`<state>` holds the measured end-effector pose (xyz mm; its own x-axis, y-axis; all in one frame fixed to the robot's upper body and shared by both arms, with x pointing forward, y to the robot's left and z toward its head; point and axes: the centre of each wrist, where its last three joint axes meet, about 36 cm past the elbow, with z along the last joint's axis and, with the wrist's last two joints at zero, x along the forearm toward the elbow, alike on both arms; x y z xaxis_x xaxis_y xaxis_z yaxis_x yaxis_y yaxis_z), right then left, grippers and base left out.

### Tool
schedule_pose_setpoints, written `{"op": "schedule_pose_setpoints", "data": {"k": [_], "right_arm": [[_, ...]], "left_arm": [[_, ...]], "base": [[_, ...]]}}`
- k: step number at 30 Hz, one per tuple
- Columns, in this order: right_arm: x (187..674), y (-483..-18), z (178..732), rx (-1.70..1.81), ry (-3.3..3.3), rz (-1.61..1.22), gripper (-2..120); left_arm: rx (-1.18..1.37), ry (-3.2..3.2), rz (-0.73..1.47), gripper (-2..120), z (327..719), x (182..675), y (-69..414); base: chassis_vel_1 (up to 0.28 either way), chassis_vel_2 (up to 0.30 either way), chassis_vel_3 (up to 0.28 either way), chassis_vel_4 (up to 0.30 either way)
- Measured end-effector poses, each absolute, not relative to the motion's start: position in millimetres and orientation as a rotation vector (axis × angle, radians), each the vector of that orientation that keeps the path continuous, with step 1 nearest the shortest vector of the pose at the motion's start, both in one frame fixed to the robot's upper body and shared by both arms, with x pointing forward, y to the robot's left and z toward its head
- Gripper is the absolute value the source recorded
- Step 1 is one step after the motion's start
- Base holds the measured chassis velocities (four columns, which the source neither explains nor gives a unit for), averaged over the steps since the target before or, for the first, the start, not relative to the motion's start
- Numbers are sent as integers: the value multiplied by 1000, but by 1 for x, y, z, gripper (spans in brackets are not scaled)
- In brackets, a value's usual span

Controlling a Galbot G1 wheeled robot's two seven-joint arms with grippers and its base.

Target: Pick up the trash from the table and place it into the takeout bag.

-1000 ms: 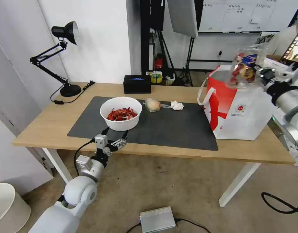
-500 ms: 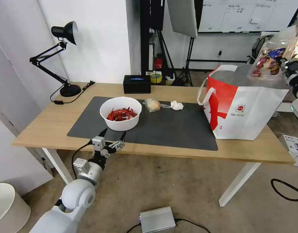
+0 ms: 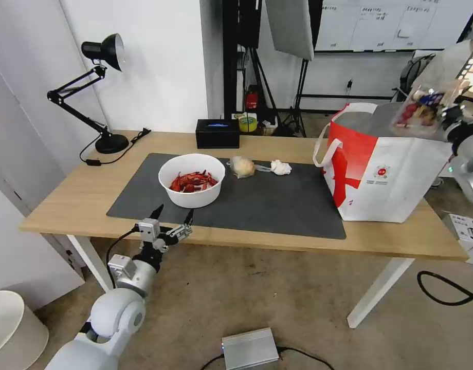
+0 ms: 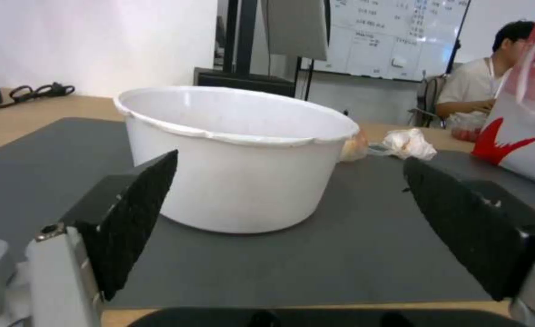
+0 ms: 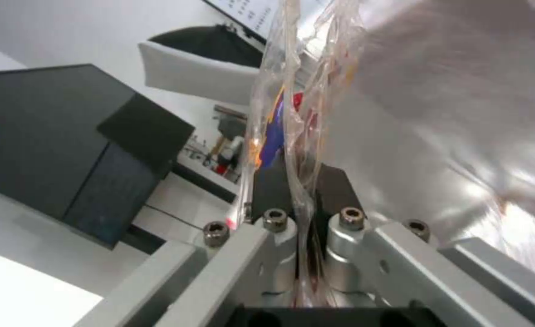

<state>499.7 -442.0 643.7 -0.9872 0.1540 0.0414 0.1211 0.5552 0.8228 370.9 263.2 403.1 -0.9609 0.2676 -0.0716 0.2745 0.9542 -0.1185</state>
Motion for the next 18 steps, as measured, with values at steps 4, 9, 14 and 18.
{"op": "schedule_pose_setpoints", "data": {"k": [4, 9, 14, 18], "right_arm": [[502, -441, 638, 256, 2737, 1472, 0], [502, -441, 638, 248, 2734, 1479, 4], [501, -440, 639, 235, 2733, 1475, 22], [500, -441, 640, 228, 2732, 1477, 34]], "left_arm": [[420, 3053, -199, 100, 403, 369, 263], [415, 3053, -201, 100, 403, 367, 264], [411, 3051, -206, 100, 403, 367, 263], [413, 3051, -210, 100, 402, 367, 261]], "base": [[0, 0, 0, 0], [0, 0, 0, 0], [0, 0, 0, 0], [0, 0, 0, 0]]}}
